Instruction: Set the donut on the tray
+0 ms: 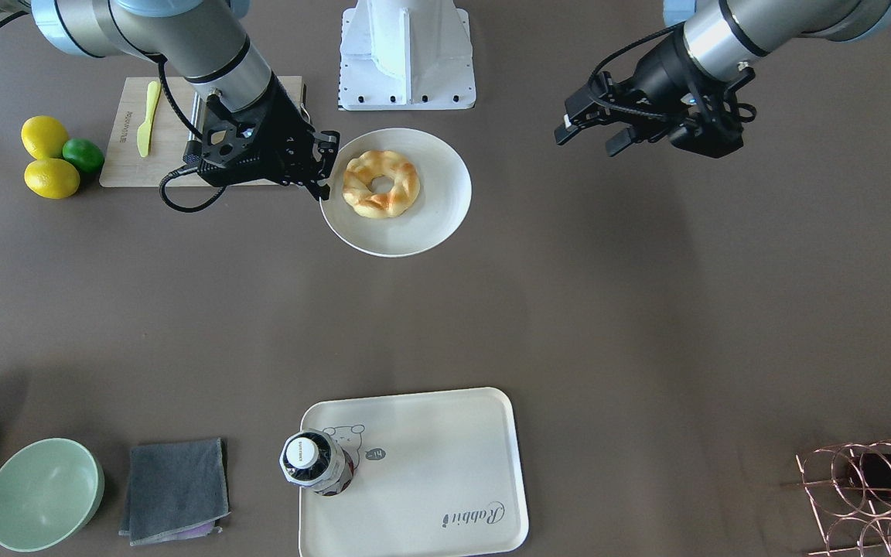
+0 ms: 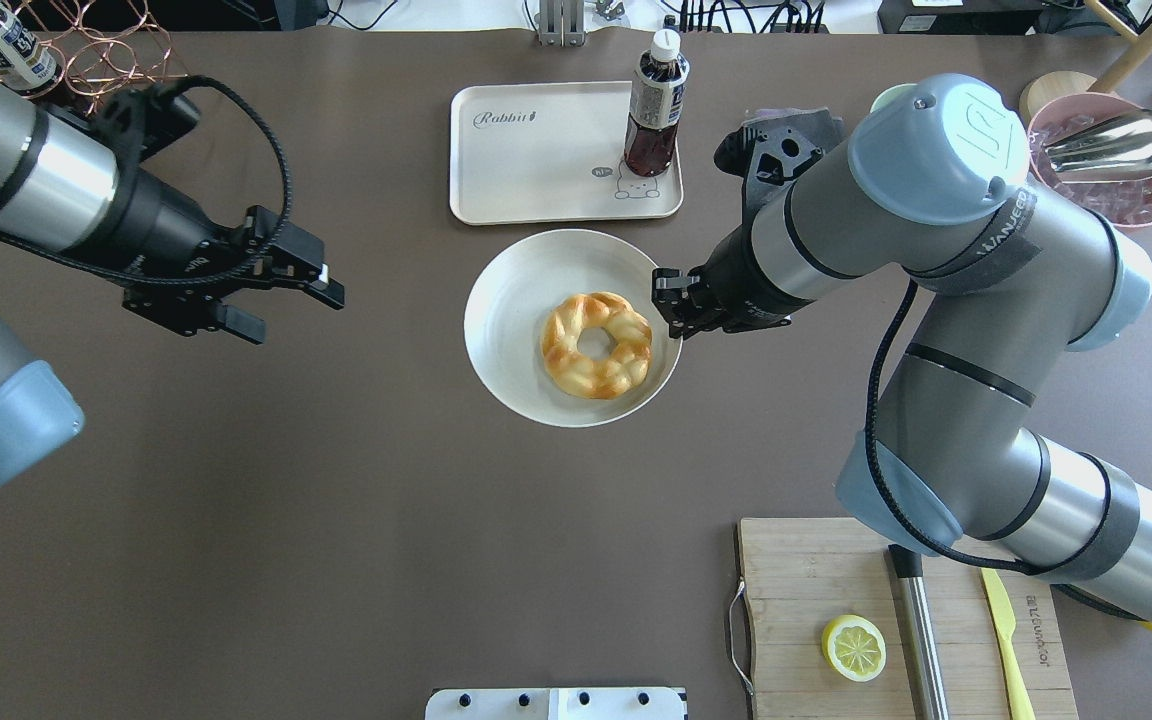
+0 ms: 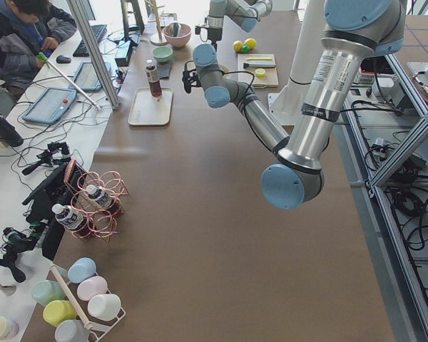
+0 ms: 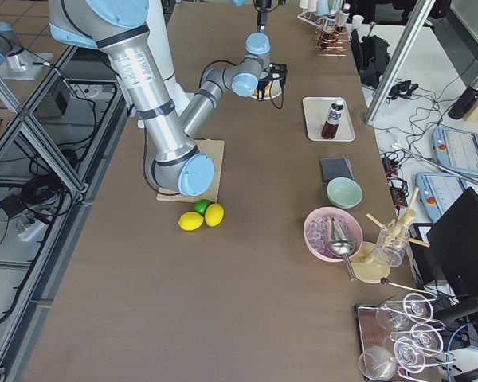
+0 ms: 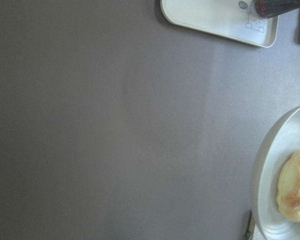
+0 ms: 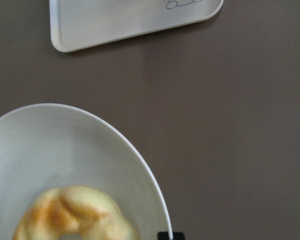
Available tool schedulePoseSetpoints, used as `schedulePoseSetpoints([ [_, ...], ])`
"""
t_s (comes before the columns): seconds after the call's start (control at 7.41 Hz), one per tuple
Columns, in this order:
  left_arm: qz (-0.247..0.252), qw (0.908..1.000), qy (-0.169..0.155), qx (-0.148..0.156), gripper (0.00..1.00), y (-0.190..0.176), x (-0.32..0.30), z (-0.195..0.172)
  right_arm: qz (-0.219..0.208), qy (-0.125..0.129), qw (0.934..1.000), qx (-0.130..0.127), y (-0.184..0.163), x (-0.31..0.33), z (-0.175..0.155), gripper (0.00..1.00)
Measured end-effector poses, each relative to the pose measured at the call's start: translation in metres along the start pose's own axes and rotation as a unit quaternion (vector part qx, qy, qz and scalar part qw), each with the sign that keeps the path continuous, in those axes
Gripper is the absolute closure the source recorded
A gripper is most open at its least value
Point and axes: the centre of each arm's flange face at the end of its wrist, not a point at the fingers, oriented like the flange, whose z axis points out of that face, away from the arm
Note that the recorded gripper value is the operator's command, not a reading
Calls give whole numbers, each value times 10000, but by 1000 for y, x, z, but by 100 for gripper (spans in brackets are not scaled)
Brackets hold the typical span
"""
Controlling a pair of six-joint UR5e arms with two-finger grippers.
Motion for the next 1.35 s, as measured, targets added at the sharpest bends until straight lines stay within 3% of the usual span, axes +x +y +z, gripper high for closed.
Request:
schedulePoseSetpoints([
  [0.4,-168,9997,48,145,16,31,62,66,35,174,9998,-84,18,-6,-10,100],
  [0.67,-165,9996,13,215,25,43,70,88,-11,175,9998,-41,27,-11,-8,100],
  [1.35,-96,9996,9,275,95,58,77,104,22,91,10000,-29,35,-17,-15,100],
])
